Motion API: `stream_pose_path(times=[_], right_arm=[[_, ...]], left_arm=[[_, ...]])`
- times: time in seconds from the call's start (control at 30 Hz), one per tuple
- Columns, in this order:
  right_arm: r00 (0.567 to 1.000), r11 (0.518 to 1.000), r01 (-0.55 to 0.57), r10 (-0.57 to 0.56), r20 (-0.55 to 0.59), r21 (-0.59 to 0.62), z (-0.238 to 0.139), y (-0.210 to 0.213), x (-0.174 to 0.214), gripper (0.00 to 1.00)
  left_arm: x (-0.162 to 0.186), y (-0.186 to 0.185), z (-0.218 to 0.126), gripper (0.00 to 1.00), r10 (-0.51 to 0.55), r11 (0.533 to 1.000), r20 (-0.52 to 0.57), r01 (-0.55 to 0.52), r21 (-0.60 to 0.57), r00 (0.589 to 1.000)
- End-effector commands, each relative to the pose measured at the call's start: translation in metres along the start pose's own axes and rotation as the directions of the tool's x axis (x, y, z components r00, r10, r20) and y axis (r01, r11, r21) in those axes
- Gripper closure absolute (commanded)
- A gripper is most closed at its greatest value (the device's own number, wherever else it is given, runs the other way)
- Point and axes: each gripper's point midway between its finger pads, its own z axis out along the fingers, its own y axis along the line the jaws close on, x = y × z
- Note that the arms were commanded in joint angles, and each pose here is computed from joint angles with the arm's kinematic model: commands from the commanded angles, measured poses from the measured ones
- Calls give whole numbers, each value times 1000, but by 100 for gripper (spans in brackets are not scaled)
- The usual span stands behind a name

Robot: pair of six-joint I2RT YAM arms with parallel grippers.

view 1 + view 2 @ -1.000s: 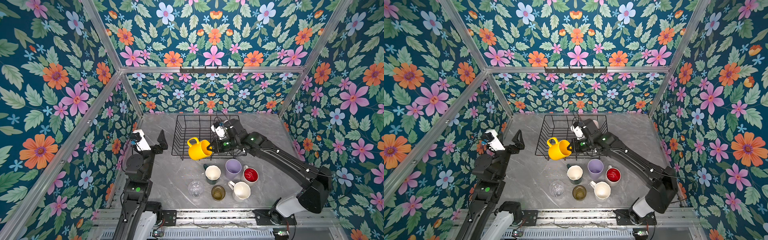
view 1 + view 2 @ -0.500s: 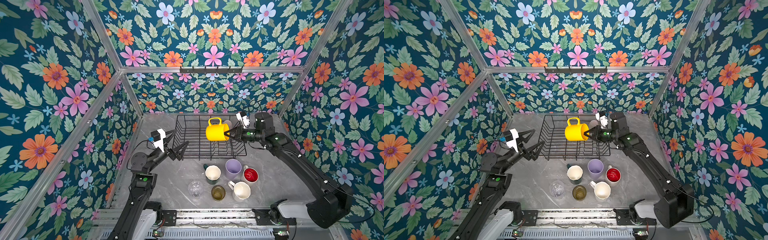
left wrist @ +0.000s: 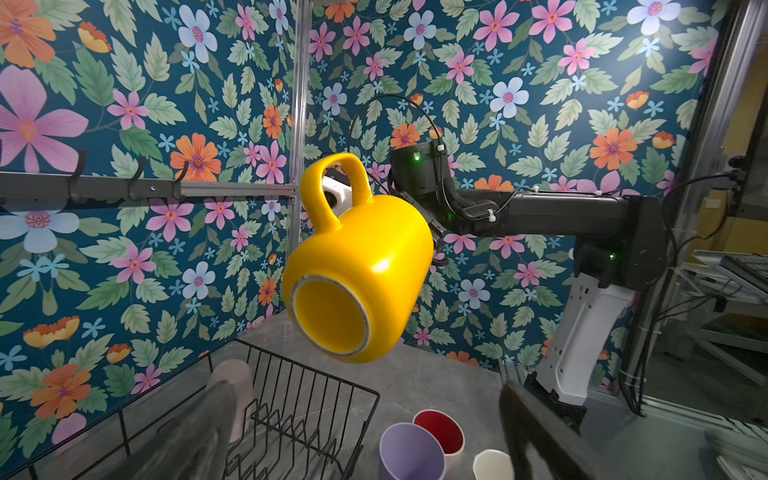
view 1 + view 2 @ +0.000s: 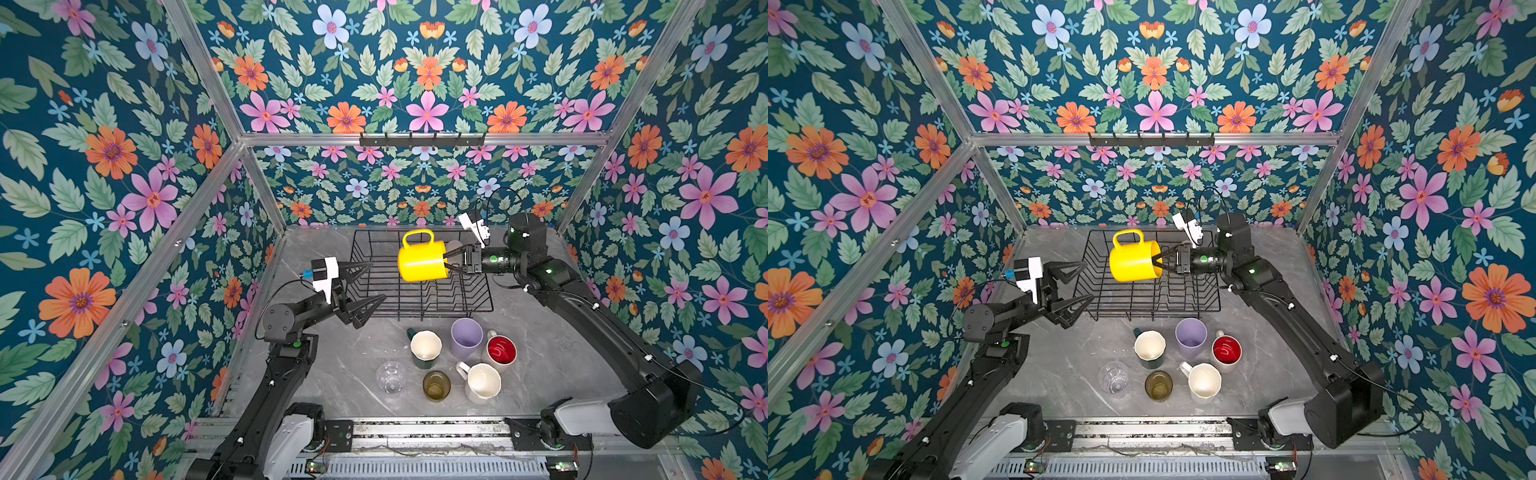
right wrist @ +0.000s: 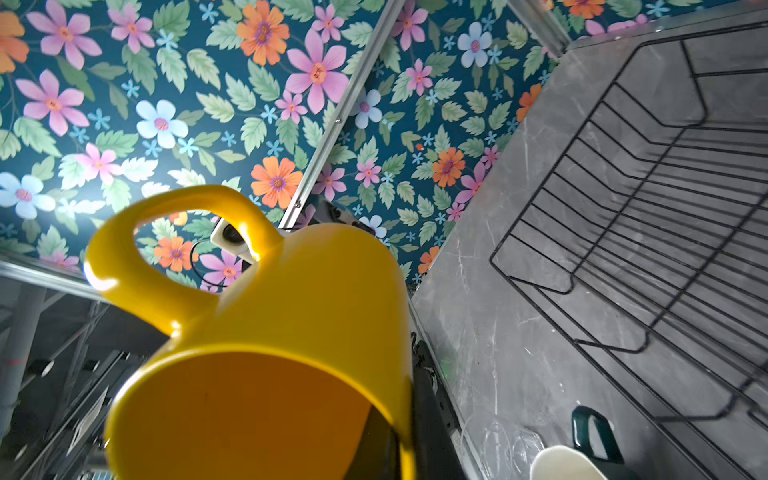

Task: Load the cups into the dish rack
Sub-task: 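Carry the yellow mug over the rack while the left gripper reaches toward it, then grasp the yellow mug's handle with the left gripper beside the right gripper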

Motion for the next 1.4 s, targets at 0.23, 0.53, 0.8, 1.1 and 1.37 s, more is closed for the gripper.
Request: stream_pose_path(times=[0.23, 0.53, 0.8, 1.1, 1.37], right_arm=[[981, 971, 179, -189, -47, -156, 16, 43, 6, 100], [970, 957, 211, -231, -80, -197, 28, 50, 17, 100], [965, 954, 209, -237, -113, -215, 44, 48, 21, 100], [953, 943, 214, -259, -156, -255, 63, 54, 32, 100], [953, 940, 206, -256, -164, -271, 74, 55, 33, 100]], left_arm=[[-7, -21, 1, 1, 5, 993, 4, -5, 115, 1000], [-7, -24, 0, 0, 3, 992, 2, -3, 127, 1000], [-7, -28, -1, 0, 4, 989, 0, -4, 145, 1000], [-7, -29, 0, 1, -3, 988, -7, 4, 155, 1000], [-6, -30, 0, 0, -7, 987, -11, 8, 162, 1000]])
